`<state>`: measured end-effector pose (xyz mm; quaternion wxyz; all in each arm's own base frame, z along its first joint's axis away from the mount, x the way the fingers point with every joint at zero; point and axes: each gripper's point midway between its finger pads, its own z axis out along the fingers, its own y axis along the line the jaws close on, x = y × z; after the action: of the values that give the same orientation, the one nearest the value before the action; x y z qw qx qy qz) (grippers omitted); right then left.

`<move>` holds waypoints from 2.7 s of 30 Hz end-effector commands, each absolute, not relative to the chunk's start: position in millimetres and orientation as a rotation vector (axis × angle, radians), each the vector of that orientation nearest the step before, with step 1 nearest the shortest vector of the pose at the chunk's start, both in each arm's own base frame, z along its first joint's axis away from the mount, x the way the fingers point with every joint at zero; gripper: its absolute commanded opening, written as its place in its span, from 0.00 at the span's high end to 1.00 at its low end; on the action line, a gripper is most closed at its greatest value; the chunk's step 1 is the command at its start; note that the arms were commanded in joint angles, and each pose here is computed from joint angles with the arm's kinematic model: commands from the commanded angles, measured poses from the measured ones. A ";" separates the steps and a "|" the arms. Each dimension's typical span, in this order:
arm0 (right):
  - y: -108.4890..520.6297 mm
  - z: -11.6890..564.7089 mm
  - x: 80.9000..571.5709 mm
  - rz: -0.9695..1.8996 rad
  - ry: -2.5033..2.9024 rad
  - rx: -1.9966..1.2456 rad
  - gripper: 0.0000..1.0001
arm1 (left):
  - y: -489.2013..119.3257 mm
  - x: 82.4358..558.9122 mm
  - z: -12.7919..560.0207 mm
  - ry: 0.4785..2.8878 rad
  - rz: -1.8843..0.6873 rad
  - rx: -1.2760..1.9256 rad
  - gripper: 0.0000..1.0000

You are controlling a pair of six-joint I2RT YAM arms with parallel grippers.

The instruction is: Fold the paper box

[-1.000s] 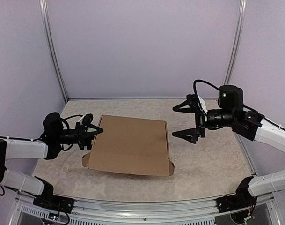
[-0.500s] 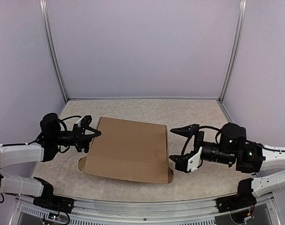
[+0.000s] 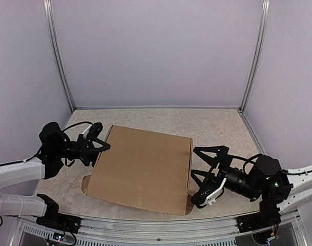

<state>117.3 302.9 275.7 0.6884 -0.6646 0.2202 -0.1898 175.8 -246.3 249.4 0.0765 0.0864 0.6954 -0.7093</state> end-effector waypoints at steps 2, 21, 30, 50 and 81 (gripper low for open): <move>296.3 277.0 110.7 -0.480 0.482 -1.482 0.00 | -249.5 164.9 281.7 1.988 -2.150 0.380 1.00; 298.2 270.0 97.3 -0.451 0.512 -1.482 0.00 | -260.7 137.0 298.4 1.954 -2.172 0.529 1.00; 309.0 279.1 91.0 -0.428 0.489 -1.455 0.23 | -262.2 138.6 288.6 1.986 -2.161 0.515 1.00; 302.4 293.5 89.0 -0.326 0.568 -1.362 0.73 | -258.9 149.7 265.4 2.035 -1.993 0.526 0.09; 307.6 228.7 137.0 0.525 1.275 -1.342 0.92 | -142.1 215.4 316.1 1.819 -1.019 0.214 0.01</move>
<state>143.1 296.6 222.7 0.5880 -0.6119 0.5225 0.0825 205.9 -159.9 318.1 0.4567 0.1129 0.7418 -0.4779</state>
